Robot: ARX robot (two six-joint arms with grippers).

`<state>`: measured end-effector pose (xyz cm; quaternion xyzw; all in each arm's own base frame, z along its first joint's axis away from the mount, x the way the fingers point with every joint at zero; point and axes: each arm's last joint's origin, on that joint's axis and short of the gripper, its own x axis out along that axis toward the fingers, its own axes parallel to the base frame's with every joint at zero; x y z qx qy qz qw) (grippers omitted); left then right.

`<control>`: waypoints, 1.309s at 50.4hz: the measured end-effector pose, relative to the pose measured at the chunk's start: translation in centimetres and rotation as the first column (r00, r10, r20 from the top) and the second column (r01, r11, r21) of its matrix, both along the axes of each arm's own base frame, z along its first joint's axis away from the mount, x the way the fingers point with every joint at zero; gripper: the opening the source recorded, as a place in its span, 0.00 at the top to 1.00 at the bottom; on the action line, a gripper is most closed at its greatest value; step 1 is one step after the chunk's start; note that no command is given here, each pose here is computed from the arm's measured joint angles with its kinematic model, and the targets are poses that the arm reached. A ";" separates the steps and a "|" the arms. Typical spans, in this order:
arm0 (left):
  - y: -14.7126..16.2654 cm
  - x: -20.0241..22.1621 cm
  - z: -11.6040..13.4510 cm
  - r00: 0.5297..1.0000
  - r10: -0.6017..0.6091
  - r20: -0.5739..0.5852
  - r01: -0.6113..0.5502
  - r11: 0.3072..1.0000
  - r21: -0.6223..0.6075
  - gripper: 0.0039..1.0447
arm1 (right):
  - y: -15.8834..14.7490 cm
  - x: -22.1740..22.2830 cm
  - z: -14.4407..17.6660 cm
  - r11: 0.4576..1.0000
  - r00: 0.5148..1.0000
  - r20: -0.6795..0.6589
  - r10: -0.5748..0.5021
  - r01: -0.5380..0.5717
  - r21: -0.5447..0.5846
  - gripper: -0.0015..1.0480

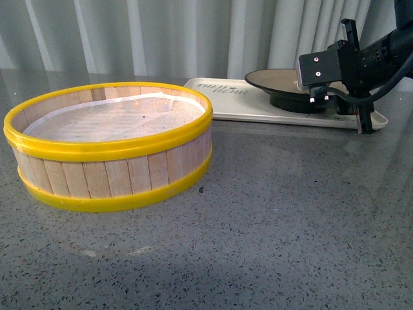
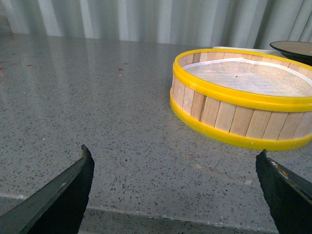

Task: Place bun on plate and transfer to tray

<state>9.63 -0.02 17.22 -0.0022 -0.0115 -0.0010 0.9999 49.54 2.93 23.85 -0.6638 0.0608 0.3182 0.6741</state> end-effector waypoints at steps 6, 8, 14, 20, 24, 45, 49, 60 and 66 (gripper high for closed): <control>0.0 0.0 0.0 1.000 0.000 0.000 0.000 1.000 0.000 0.06 | 0.4 -0.9 0.8 0.998 1.000 -0.009 -0.009 0.009 0.054 0.43; 0.0 0.0 0.0 1.000 0.000 0.000 0.000 1.000 0.000 0.06 | 0.6 -1.4 1.3 0.997 1.000 -0.010 -0.009 0.010 0.080 0.36; 0.0 0.0 0.0 1.000 0.000 0.000 0.000 1.000 0.000 0.06 | 1.1 -3.2 3.2 0.986 1.000 -0.006 -0.011 0.012 0.168 0.17; 0.0 0.0 0.0 1.000 0.000 0.000 0.000 1.000 0.000 0.06 | 1.7 -5.7 5.8 0.950 0.999 0.004 -0.041 0.038 0.309 0.08; 0.0 0.0 0.0 1.000 0.000 0.000 0.000 1.000 0.000 0.06 | 1.9 -8.3 8.1 0.889 0.991 0.053 -0.120 0.084 0.449 0.08; 0.0 0.0 0.0 1.000 0.000 0.000 0.000 1.000 0.000 0.06 | 1.0 -12.4 8.6 0.339 0.834 -0.131 -0.536 0.355 0.871 0.24; 0.0 0.0 0.0 1.000 0.000 0.000 0.000 1.000 0.000 0.06 | 0.4 -14.8 6.7 0.121 0.802 -0.221 -0.555 0.341 0.932 0.38; 0.0 0.0 0.0 1.000 0.000 0.000 0.000 1.000 0.000 0.06 | -1.2 -21.5 1.7 -0.056 0.791 -0.316 -0.523 0.338 0.939 0.79; 0.0 0.0 0.0 1.000 0.000 0.000 0.000 1.000 0.000 0.06 | -1.5 -23.5 -0.2 -0.063 0.792 -0.334 -0.511 0.353 0.933 0.96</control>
